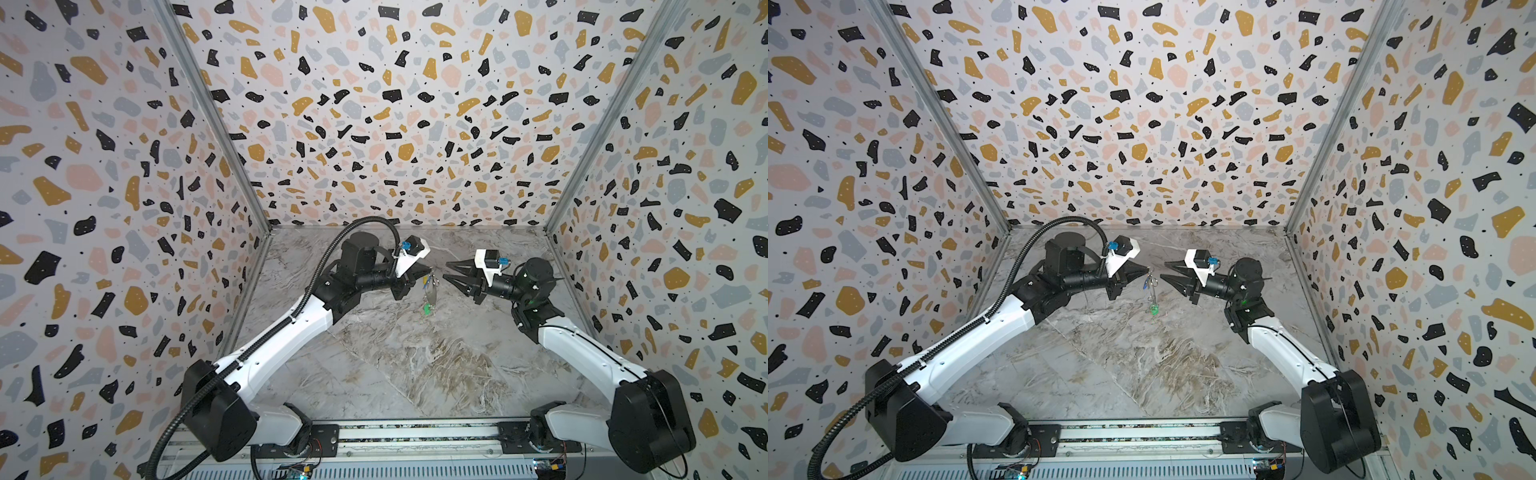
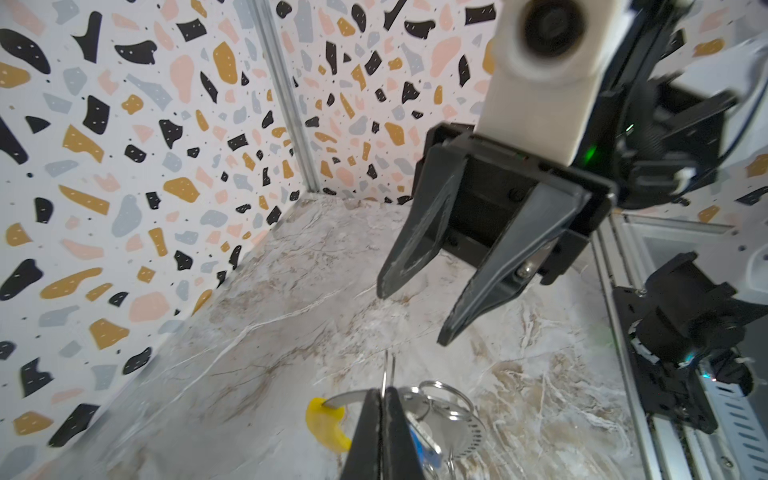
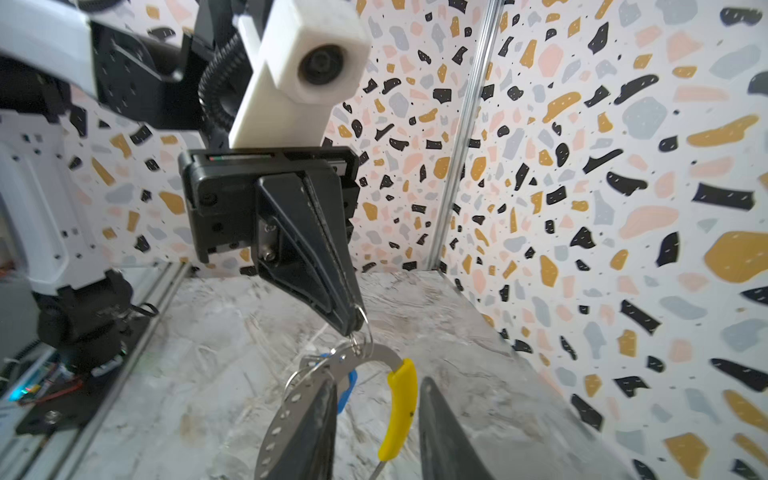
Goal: Remove the keys from the keyring
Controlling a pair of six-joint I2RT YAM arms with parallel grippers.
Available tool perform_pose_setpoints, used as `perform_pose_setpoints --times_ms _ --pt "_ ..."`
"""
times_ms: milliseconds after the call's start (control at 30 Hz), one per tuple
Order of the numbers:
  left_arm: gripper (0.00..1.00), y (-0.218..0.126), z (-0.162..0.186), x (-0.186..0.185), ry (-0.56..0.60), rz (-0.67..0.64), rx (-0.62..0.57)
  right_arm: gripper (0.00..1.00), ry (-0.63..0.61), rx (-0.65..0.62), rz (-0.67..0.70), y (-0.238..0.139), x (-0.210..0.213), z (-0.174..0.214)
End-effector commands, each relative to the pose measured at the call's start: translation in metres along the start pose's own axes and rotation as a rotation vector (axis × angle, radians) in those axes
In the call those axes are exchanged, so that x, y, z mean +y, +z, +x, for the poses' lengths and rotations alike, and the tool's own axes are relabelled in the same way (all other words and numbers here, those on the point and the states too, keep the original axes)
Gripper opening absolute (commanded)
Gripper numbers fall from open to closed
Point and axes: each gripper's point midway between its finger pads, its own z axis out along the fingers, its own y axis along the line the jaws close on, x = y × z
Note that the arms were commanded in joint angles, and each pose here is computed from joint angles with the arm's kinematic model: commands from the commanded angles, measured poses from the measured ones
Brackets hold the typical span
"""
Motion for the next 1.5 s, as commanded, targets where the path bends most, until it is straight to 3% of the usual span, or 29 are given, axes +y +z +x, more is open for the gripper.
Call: perform_pose_setpoints --times_ms 0,167,400,900,1467 --pt "0.0 0.0 0.015 0.003 0.087 -0.021 0.151 0.3 -0.049 0.099 0.009 -0.002 -0.001 0.01" --pt "0.0 0.0 0.023 0.004 0.159 -0.001 0.291 0.22 -0.047 0.092 -0.043 0.005 0.008 0.01" --pt "0.0 0.0 0.023 0.003 0.21 0.023 0.358 0.21 -0.04 0.099 -0.077 0.019 0.018 0.018" --pt "0.0 -0.004 0.01 -0.015 0.252 0.058 0.285 0.21 0.039 0.076 -0.083 0.024 0.022 0.025" --pt "0.0 -0.001 0.015 -0.024 0.276 0.091 0.286 0.08 0.077 0.042 -0.161 0.026 0.034 0.022"
